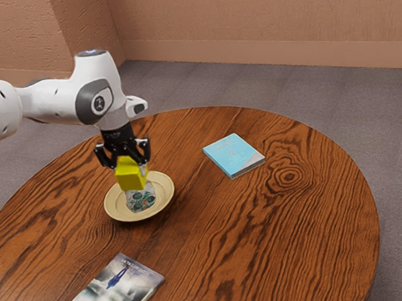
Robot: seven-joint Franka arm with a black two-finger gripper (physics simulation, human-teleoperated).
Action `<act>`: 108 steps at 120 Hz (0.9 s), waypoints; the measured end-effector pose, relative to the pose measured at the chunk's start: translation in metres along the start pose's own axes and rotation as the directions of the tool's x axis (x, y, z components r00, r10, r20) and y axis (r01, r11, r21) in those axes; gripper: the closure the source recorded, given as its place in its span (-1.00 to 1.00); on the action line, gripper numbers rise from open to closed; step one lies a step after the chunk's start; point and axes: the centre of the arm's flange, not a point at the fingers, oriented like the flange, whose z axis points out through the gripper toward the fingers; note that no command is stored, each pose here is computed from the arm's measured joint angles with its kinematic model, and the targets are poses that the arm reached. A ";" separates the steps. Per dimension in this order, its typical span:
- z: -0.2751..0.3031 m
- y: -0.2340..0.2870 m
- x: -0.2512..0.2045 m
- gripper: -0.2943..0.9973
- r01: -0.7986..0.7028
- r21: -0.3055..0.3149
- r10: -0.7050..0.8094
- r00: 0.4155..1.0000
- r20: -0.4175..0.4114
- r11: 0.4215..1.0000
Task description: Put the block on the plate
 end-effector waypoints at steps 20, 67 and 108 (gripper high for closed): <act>0.016 0.002 0.013 -0.04 -0.005 -0.006 0.005 1.000 -0.005 1.000; 0.066 0.003 0.029 -0.03 -0.012 -0.007 0.012 0.999 0.031 1.000; 0.071 -0.005 0.033 -0.31 -0.014 -0.015 0.015 1.000 0.023 1.000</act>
